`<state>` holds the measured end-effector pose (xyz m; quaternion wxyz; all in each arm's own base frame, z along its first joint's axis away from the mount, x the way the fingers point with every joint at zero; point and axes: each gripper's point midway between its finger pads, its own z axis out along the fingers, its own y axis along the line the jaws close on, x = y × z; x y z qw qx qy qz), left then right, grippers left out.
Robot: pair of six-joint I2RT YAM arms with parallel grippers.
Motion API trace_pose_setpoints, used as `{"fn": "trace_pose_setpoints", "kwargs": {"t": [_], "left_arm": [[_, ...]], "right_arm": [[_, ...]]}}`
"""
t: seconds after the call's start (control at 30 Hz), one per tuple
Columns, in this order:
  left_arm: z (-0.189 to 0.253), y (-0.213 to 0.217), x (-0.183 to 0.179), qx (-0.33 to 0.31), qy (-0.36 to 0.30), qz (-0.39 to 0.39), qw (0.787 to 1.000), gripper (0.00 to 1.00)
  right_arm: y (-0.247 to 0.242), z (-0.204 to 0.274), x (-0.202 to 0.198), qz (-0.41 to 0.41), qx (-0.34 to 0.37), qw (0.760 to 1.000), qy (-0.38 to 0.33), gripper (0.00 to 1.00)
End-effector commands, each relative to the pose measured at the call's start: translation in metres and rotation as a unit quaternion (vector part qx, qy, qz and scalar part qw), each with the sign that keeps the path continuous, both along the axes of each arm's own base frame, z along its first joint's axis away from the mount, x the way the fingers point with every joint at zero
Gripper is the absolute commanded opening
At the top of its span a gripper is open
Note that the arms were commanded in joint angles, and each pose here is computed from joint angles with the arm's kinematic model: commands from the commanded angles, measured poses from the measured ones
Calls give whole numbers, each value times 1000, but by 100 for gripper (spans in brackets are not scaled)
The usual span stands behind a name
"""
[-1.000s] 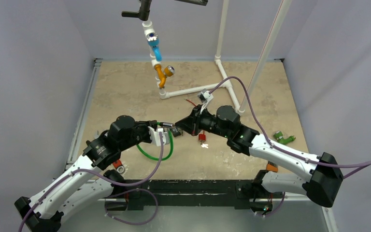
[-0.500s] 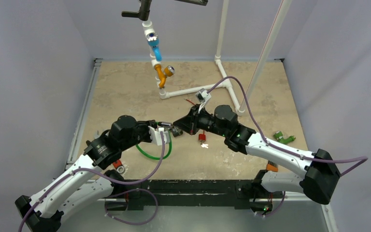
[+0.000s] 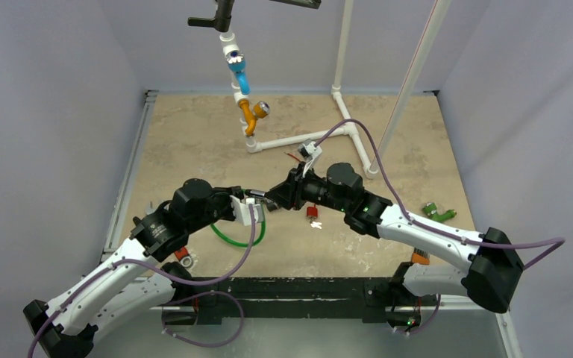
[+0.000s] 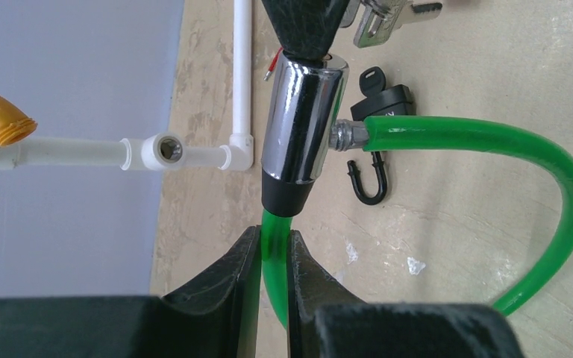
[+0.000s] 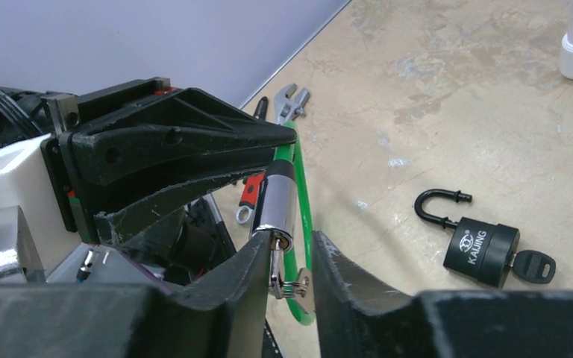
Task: Unlock with the key
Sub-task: Unlock the lock.
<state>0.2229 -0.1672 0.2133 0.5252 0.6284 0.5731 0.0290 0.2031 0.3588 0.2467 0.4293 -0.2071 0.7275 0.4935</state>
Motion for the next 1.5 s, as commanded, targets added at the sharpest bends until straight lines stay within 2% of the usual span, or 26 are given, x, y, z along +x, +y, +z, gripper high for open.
{"fn": "trace_pose_setpoints", "kwargs": {"t": [0.0,0.1,0.23,0.5,0.6,0.77,0.83,0.93,0.97,1.03,1.07,1.1,1.17,1.23,1.3,1.37,1.47], "left_arm": [[39,-19,7,-58,-57,-23,996,0],[40,-19,7,-59,-57,-23,996,0],[39,-18,6,-59,-56,-24,996,0],[42,-18,4,-63,-57,-26,996,0],[46,-19,3,-67,-58,-27,996,0],[50,-19,0,-75,-54,-30,995,0],[49,-21,-3,-81,-49,-36,995,0],[50,-26,-12,-94,-28,-55,994,0],[50,-29,-19,-101,-14,-69,992,0],[48,-37,-38,-111,26,-110,987,0],[48,-41,-48,-122,50,-126,983,11],[47,-45,-57,-129,73,-139,979,29],[44,-49,-74,-135,119,-164,970,56],[40,-52,-83,-135,154,-173,963,72],[37,-54,-83,-132,179,-170,960,77],[37,-56,-78,-142,206,-159,955,78],[42,-54,-68,-174,271,-145,936,78]], "right_arm": [[4,16,-6,13,14,1000,-16,35],[3,19,-7,14,20,1000,-18,50],[2,28,-13,24,34,999,-22,60],[7,39,-14,37,46,998,-32,59],[14,31,-11,42,33,998,-20,51],[20,21,-8,48,20,999,-12,42],[20,22,-8,48,22,999,-15,30],[20,25,-8,46,26,998,-18,4],[19,27,-8,47,29,998,-21,0],[17,31,-11,52,34,998,-32,0],[16,33,-14,57,34,997,-38,0],[14,36,-16,64,32,996,-44,0],[13,40,-24,86,27,994,-61,0],[11,45,-30,104,21,992,-75,0],[8,51,-36,117,18,989,-87,0],[7,56,-42,133,16,986,-97,0],[4,62,-48,150,8,983,-103,0]]}}
